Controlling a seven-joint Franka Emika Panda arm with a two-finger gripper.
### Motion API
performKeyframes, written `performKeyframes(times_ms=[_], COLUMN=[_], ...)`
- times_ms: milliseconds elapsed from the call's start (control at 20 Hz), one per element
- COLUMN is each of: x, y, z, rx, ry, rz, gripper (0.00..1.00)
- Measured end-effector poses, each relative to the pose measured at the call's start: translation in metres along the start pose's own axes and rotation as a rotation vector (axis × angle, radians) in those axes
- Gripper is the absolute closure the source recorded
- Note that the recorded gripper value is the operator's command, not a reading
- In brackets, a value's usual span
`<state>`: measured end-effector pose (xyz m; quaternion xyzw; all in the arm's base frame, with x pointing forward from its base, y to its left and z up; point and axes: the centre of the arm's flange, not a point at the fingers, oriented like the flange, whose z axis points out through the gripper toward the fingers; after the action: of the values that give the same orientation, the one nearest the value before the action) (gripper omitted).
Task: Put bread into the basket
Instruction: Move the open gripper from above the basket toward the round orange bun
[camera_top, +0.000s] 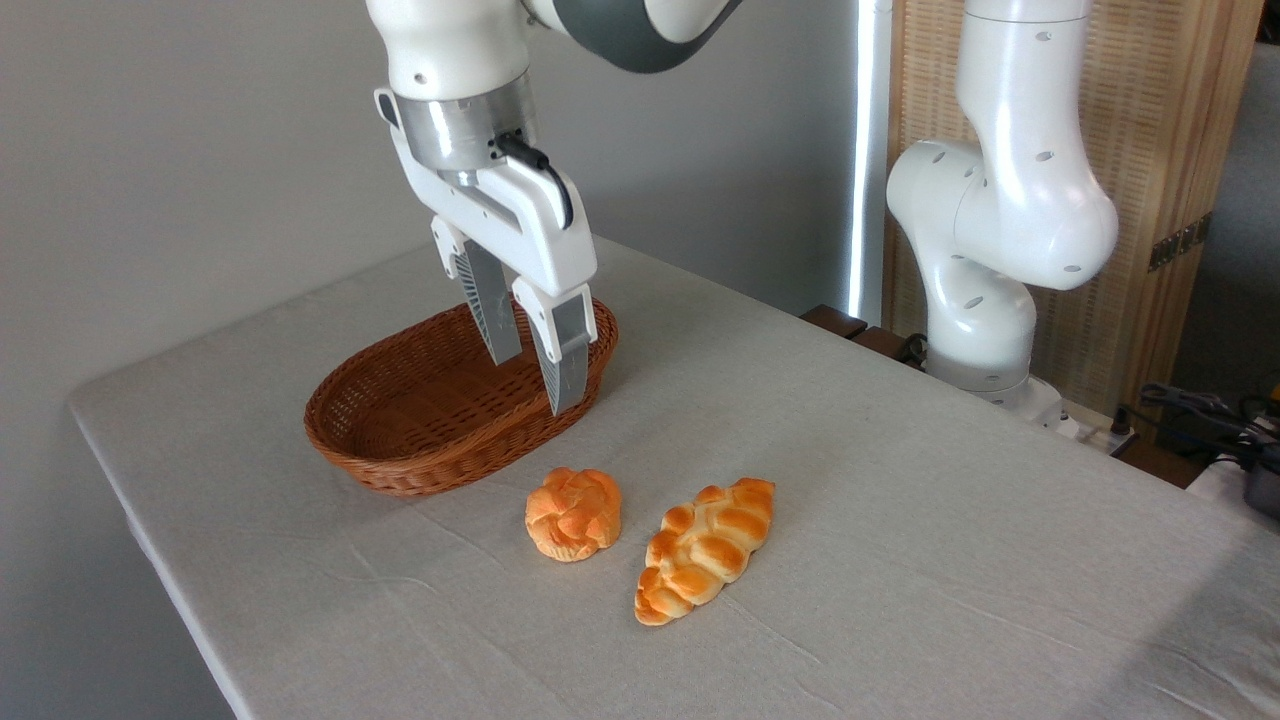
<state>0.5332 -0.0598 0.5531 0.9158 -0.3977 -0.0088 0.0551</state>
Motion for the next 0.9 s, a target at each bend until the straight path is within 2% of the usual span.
performKeyframes(times_ms=[200,900], x=[0.0009,0.005], y=[-0.0045,-0.0008], z=[0.0059,0.0008], rx=[0.01,0.025], ry=[-0.022,-0.007], rz=[0.001,0.012], gripper=[0.0,0.0])
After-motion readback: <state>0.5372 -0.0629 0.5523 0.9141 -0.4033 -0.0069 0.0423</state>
